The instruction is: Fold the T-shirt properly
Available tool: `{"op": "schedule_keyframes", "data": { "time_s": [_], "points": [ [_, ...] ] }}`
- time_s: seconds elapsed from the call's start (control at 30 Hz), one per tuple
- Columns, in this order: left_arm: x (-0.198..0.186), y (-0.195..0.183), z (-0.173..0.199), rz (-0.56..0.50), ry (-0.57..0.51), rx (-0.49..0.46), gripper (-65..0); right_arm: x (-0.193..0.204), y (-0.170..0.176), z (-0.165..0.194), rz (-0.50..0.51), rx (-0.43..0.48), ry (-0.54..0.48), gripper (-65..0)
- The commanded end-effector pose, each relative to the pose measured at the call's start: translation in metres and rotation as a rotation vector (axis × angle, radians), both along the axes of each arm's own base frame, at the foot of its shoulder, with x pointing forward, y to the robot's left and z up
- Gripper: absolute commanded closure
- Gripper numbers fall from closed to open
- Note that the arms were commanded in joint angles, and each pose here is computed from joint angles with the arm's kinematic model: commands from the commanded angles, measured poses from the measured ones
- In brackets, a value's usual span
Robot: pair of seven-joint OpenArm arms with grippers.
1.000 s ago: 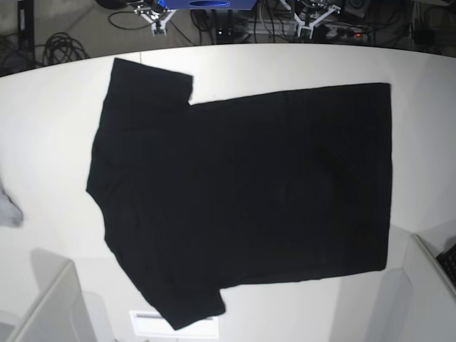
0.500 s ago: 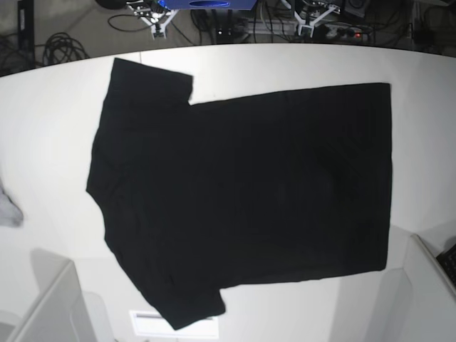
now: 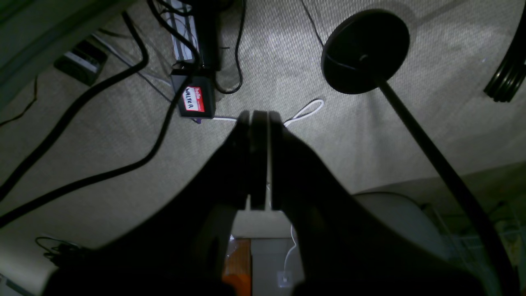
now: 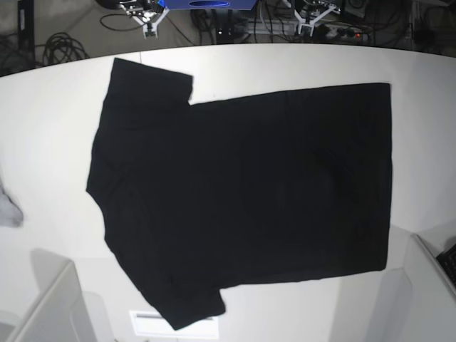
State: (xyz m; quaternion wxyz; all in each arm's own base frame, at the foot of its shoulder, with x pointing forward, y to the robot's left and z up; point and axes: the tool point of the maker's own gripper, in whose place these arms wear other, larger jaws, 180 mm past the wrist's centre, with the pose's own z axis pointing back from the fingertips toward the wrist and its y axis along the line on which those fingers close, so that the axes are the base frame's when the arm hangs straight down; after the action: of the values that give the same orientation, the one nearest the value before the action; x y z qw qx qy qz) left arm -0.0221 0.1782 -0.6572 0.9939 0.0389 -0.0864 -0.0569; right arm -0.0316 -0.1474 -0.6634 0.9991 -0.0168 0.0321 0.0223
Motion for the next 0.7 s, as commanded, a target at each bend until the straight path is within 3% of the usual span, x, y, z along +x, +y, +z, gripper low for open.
{"op": "schedule_keyframes", "data": {
  "time_s": [0.0,0.53,0.67],
  "points": [
    [-0.009,0.002,0.001,-0.006,0.005,0.006,0.0,-0.002,-0.006,0.000,-0.006,-0.013,0.001,0.0],
    [-0.030,0.033,0.033,-0.065,-0.110,0.044,0.0,-0.039,-0.005,0.024,0.004,-0.008,-0.099,0.0],
    [-0.033,0.040,0.047,-0.091,-0.149,0.051,0.0,-0.054,-0.020,0.032,-0.071,-0.047,-0.105,0.0]
  ]
}}
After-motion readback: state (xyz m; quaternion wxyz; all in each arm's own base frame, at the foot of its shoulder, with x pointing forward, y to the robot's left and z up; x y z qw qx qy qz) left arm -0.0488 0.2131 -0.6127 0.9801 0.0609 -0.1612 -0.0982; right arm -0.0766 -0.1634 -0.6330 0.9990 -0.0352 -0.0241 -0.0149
